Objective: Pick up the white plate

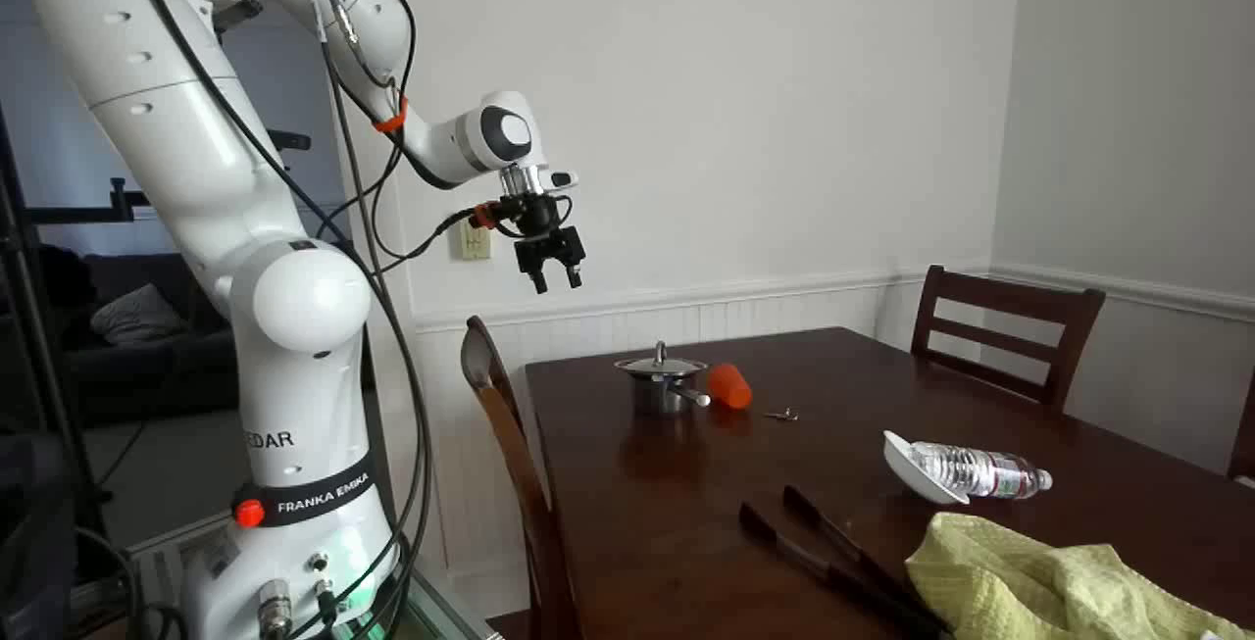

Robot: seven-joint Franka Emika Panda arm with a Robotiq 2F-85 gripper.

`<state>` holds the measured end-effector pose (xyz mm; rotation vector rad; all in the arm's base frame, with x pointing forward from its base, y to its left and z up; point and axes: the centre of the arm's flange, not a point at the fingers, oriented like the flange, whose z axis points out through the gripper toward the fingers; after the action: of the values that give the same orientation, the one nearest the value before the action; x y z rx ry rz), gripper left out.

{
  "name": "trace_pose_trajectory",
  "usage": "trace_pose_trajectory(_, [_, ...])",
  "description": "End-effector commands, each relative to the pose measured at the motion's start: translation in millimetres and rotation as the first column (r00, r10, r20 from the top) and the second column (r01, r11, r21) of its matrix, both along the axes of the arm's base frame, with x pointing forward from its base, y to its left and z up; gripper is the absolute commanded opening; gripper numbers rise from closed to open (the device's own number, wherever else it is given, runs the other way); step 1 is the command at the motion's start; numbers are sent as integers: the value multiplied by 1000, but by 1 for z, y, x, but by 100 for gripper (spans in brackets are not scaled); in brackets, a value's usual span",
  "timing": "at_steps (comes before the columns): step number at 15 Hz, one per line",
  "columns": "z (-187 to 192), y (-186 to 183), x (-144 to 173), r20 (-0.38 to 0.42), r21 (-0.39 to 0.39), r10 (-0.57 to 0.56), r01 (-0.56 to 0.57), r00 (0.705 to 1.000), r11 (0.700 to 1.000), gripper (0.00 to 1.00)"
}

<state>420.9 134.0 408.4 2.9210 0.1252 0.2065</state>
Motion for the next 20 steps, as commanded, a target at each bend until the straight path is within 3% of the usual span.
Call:
trace_pose_trajectory(1, [0,0,0,0,0,0,0,1000,1000,100])
trace_pose_trajectory(4, [9,-35,9,3,37,84,-84,996,996,100])
trace_pose_trajectory(8, [22,-139,28,-71,62,165,-160,984,985,100])
trace_pose_trajectory(15, [64,-338,58,-87,81,-92,99,992,992,100])
trace_pose_trajectory(20, [73,-428,108,-70,90,-326,331,943,939,100])
